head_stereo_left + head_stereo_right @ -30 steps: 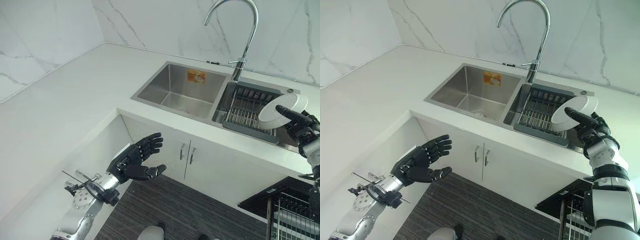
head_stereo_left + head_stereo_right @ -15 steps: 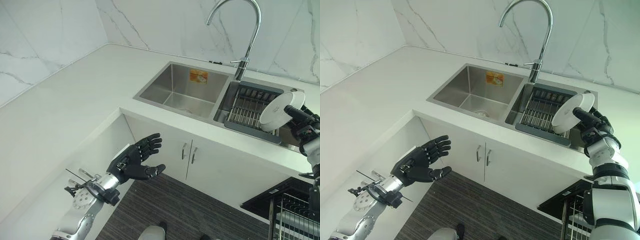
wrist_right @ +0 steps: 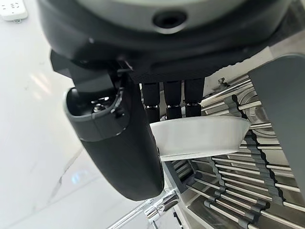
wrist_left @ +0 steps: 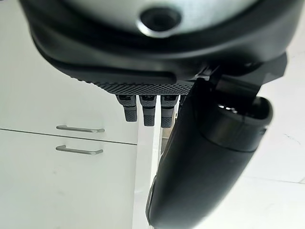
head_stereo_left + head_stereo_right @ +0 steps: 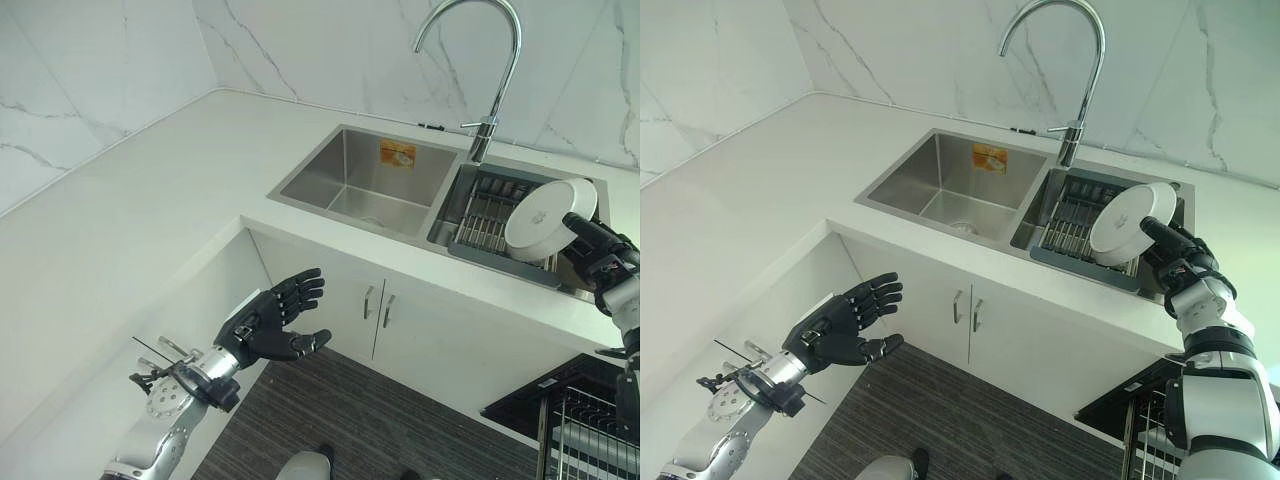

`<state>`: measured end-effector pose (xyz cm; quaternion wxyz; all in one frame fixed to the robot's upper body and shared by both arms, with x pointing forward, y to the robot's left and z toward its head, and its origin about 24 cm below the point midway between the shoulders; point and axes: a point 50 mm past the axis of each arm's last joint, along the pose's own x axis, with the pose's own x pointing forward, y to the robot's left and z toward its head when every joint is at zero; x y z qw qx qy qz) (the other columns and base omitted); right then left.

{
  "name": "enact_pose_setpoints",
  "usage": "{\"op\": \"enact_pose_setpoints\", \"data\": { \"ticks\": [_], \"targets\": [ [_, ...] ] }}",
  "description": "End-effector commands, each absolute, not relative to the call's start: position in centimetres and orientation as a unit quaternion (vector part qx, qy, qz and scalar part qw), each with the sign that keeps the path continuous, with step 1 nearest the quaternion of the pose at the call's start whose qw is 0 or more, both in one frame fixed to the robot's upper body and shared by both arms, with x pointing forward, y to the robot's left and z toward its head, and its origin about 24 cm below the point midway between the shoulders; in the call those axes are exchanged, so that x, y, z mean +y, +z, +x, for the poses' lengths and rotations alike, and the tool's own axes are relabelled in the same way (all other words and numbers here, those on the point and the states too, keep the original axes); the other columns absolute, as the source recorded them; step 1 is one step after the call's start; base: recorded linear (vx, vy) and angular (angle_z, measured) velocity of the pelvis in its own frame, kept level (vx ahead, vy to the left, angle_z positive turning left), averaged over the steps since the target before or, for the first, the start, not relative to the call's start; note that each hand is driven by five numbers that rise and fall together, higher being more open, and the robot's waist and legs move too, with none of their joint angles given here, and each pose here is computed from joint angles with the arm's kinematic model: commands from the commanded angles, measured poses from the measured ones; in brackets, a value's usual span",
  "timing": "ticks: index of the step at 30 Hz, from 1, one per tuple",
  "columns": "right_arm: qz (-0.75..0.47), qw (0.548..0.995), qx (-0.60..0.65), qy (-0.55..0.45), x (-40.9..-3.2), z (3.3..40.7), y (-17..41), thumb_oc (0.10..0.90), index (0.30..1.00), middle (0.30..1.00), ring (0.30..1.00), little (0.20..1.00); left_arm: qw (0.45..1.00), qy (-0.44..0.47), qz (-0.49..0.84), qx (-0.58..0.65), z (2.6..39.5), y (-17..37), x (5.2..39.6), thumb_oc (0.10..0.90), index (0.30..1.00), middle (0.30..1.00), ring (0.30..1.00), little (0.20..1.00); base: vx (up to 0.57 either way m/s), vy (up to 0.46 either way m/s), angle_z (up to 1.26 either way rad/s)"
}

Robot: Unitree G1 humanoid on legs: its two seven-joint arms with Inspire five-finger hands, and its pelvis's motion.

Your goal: Place the dishes in the dishwasher.

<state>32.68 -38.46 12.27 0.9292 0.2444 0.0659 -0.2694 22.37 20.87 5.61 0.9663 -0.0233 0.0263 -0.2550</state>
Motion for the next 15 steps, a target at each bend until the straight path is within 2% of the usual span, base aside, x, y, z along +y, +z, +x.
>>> {"op": "enact_pose_setpoints", "data": {
  "ticks": [1,7,15],
  "targets": [
    [0.223,0.947,-0.064,-0.223,-37.5,34.9,19.2,0.400,0.300,0.300,0.300,0.300,0.949,-0.295,-0.036,-0.103,22.6,10.6,19.4,0.800,0.900,0.900,0.900,0.900,-0.08,0.041,0.00],
    [0.213,0.951,-0.104,-0.200,-36.7,35.2,20.5,0.400,0.300,0.300,0.300,0.300,0.948,-0.296,-0.040,-0.109,22.5,10.5,19.3,0.800,0.900,0.900,0.900,0.900,-0.07,0.049,-0.01],
    [0.202,0.945,-0.214,-0.142,-35.3,35.0,25.2,0.400,0.300,0.300,0.300,0.300,0.943,-0.305,-0.049,-0.124,22.4,10.4,18.9,0.800,0.900,0.900,0.900,0.900,-0.10,0.093,-0.04]
  ]
}}
